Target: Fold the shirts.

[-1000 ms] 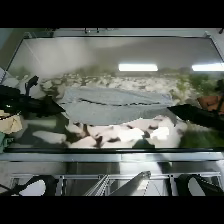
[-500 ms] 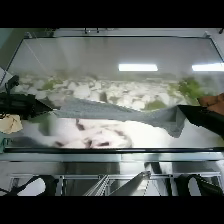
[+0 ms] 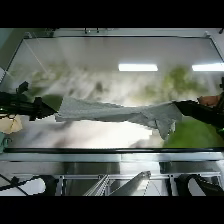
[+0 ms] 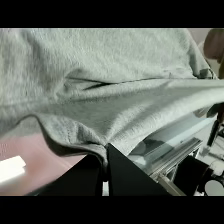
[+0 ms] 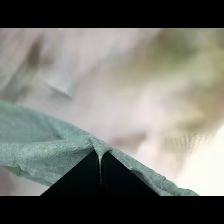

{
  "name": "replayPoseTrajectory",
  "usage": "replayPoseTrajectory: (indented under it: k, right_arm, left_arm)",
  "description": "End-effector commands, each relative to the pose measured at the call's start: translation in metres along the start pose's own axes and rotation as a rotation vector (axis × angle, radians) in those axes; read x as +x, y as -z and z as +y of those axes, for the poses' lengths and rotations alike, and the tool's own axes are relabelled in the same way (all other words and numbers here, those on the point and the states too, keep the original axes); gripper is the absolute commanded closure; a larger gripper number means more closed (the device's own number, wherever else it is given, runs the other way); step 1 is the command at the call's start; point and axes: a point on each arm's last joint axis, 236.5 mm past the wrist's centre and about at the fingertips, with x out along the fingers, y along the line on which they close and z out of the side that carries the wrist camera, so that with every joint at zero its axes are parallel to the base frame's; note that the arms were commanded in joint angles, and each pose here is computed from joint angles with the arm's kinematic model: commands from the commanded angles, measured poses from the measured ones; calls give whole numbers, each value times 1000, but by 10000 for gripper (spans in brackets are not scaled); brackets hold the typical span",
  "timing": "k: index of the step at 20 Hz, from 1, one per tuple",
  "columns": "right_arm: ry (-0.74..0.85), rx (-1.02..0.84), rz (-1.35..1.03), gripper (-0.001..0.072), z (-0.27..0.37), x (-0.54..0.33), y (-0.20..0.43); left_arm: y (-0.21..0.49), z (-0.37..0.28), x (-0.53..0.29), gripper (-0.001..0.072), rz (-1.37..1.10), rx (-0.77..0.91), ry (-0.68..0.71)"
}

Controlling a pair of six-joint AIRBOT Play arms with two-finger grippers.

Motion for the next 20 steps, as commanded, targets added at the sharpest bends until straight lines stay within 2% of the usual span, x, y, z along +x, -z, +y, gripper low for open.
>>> replayPoseTrajectory:
  k: [1,7,10,13,20]
  right_arm:
    - [75,37,58,694,-37,32,17]
    - [78,90,134,694,-50,46,39]
    - [86,90,132,694,-53,47,38]
    - [149,68,101,694,-69,46,31]
    - [166,68,98,694,-74,47,32]
  left_arm:
    - [-14,0,30,686,68,45,-5]
    - [-73,-33,56,687,79,176,-36]
    - [-95,-27,56,688,64,150,-55]
    - [-103,4,42,688,52,89,-157]
    - [-113,22,26,688,-2,48,-169]
